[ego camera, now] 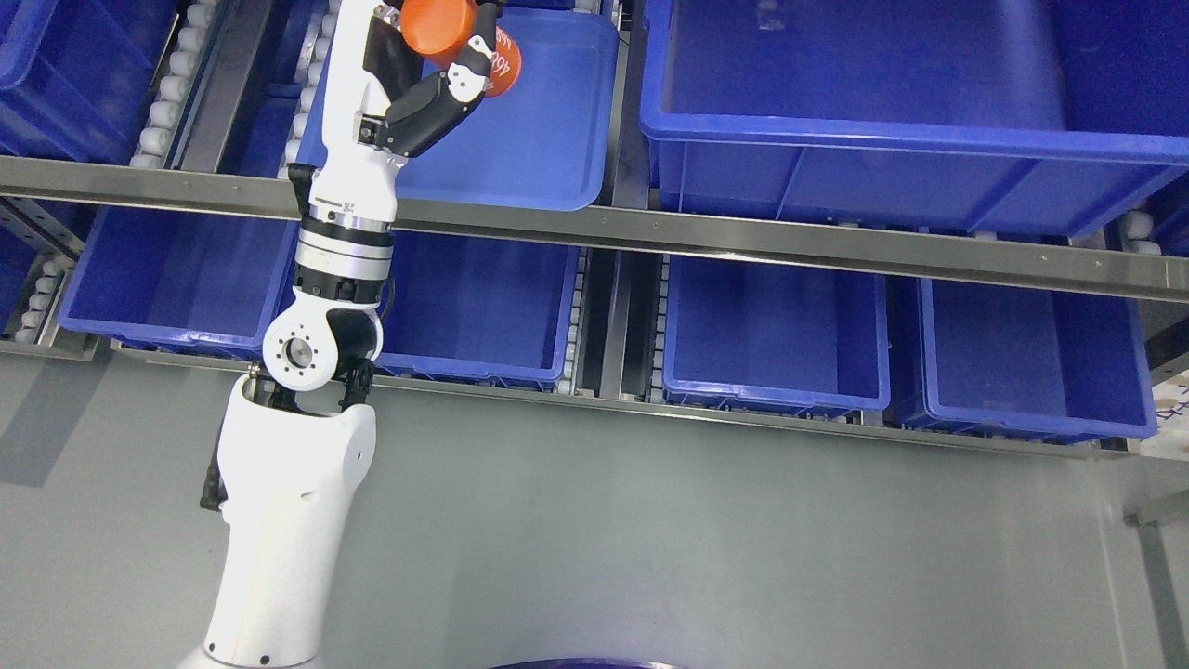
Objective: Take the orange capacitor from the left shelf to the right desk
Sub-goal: 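Hold the capacitor in the left hand while turning toward the steel table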
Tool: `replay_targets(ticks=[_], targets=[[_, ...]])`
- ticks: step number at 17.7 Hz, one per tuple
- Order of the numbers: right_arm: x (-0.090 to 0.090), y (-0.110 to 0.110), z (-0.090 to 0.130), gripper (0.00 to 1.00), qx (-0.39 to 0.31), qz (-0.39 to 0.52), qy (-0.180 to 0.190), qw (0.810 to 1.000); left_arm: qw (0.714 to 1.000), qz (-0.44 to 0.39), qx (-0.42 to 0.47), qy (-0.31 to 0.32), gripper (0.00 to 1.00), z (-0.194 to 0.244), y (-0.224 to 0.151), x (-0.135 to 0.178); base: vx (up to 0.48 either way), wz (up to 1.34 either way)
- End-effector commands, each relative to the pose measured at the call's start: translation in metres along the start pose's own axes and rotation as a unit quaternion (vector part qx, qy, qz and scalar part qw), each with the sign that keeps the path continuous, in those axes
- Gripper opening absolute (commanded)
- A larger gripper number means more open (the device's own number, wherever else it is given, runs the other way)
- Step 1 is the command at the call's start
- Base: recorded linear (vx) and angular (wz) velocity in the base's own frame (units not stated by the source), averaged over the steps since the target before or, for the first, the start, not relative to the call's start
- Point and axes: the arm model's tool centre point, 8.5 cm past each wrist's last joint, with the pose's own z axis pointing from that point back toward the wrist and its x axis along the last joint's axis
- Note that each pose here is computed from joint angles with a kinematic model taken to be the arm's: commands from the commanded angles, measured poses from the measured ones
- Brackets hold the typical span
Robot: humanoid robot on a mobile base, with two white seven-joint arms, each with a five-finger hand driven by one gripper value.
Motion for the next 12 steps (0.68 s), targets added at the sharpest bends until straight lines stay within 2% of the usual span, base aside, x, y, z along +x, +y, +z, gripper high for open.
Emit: replay_targets(ticks=[1,12], targets=[[0.004,-0.0114,-0.0009,1.0,-0.009,-0.007,-0.006,1.0,1.0,-0.001,-0.008,0.01,0.02,0.0054,-0.0013,-0.0016,-0.148,0.1],[0.004,-0.0114,-0.0009,1.0,-0.009,-0.007,-0.006,1.0,1.0,0.018,-0.01,0.015,0.02,0.0038,-0.0051,-0.003,-0.177,0.14]])
